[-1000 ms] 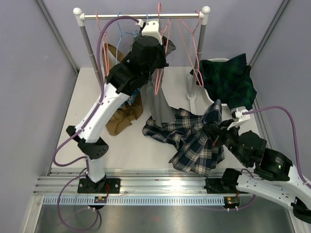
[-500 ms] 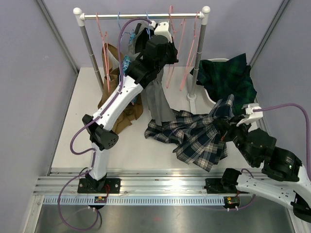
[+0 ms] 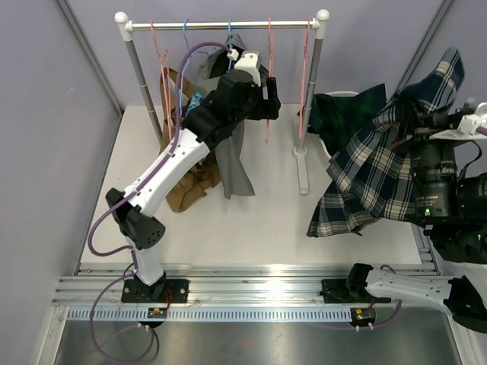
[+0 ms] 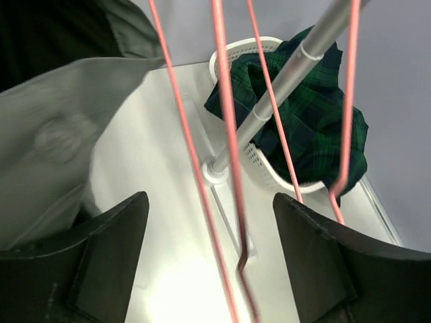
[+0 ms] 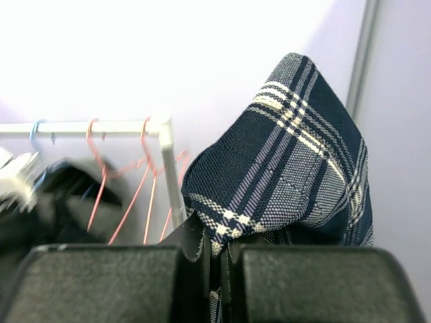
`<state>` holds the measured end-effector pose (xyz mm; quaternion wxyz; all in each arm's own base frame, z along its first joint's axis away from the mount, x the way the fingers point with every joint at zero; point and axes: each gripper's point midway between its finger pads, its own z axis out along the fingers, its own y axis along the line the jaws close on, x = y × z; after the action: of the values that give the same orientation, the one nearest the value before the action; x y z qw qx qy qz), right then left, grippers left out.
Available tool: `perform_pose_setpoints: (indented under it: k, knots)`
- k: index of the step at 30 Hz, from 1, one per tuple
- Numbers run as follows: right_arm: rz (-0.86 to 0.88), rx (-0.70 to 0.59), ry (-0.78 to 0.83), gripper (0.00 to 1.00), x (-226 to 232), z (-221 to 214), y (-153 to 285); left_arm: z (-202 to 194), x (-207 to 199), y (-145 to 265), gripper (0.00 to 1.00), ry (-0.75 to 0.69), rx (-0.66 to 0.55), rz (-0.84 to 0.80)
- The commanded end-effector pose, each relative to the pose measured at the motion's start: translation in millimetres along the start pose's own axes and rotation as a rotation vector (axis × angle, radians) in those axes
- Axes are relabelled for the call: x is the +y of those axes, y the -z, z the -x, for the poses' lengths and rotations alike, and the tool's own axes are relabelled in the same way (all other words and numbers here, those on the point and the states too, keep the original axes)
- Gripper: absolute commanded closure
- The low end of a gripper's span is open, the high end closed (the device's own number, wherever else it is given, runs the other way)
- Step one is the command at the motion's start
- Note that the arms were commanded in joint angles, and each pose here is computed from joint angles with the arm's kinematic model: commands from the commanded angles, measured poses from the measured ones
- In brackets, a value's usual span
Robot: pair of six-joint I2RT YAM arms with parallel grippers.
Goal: Remove the skirt from the hanger
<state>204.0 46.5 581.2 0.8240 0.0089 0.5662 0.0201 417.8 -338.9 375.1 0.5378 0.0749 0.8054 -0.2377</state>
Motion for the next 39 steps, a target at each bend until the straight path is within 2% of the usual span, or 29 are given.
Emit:
perform_pose_setpoints:
  k: [1, 2, 4, 5, 7, 8, 9, 10, 13, 14, 16, 17, 21, 22, 23, 25, 26, 28, 32, 36, 37, 39]
  knots:
    - [-0.1, -0.236, 0.035, 1.0, -27, 82, -12, 27, -6, 47, 0.17, -0.005, -0.058, -0.057]
    - [-0.119, -0.279, 0.025, 1.0, -39, 103, -11, 25, -5, 51, 0.1, -0.003, -0.05, -0.056]
    - [-0.085, -0.304, 0.073, 1.0, -20, 115, -23, 10, -3, 54, 0.07, -0.013, -0.017, -0.072]
    - [-0.089, -0.317, 0.11, 1.0, -27, 131, -23, 14, -5, 65, 0.07, -0.014, -0.032, -0.086]
    - [-0.07, -0.267, 0.244, 1.0, 5, 126, -45, 2, 0, 66, 0.07, -0.024, -0.012, -0.08]
    - [-0.107, -0.257, 0.328, 1.0, -7, 140, -47, 2, 2, 72, 0.07, -0.028, -0.018, -0.078]
    - [-0.119, -0.215, 0.414, 1.0, 18, 127, -65, 1, 4, 75, 0.07, -0.028, -0.015, -0.073]
    - [-0.148, -0.207, 0.462, 1.0, 20, 128, -72, -6, 7, 75, 0.07, -0.032, -0.002, -0.062]
    - [-0.252, -0.228, 0.542, 1.0, 4, 130, -95, -18, 10, 81, 0.07, -0.035, 0.016, -0.068]
    - [-0.328, -0.216, 0.534, 1.0, -20, 127, -102, -20, 10, 84, 0.07, -0.037, 0.021, -0.073]
    - [-0.328, -0.16, 0.574, 1.0, -25, 103, -127, -28, 10, 87, 0.06, -0.045, 0.039, -0.082]
    - [-0.344, -0.165, 0.495, 1.0, -35, 98, -134, -37, 11, 87, 0.06, -0.051, 0.059, -0.08]
    - [-0.388, -0.075, 0.483, 1.0, -77, 43, -193, -54, 13, 92, 0.06, -0.086, 0.105, -0.086]
    - [-0.394, -0.077, 0.455, 1.0, -85, 43, -196, -55, 13, 96, 0.06, -0.089, 0.102, -0.087]
    - [-0.388, -0.09, 0.353, 1.0, -90, 37, -205, -58, 15, 97, 0.06, -0.091, 0.107, -0.085]
    - [-0.346, -0.075, 0.288, 1.0, -106, 12, -231, -64, 16, 98, 0.06, -0.09, 0.117, -0.088]
    - [-0.315, -0.093, 0.206, 1.0, -104, 8, -239, -64, 16, 101, 0.06, -0.087, 0.112, -0.092]
    - [-0.213, -0.08, 0.165, 1.0, -87, -21, -268, -71, 15, 98, 0.06, -0.079, 0.118, -0.101]
    - [-0.037, 0.012, 0.068, 1.0, -57, -106, -320, -76, 9, 90, 0.06, -0.065, 0.12, -0.114]
    - [0.104, 0.181, -0.062, 1.0, -46, -198, -340, -75, 0, 86, 0.05, -0.084, 0.12, -0.119]
    - [0.132, 0.269, -0.099, 1.0, -40, -241, -338, -71, -1, 86, 0.05, -0.087, 0.11, -0.113]
    - [0.106, 0.301, -0.144, 1.0, -42, -260, -328, -69, 1, 86, 0.04, -0.096, 0.114, -0.102]
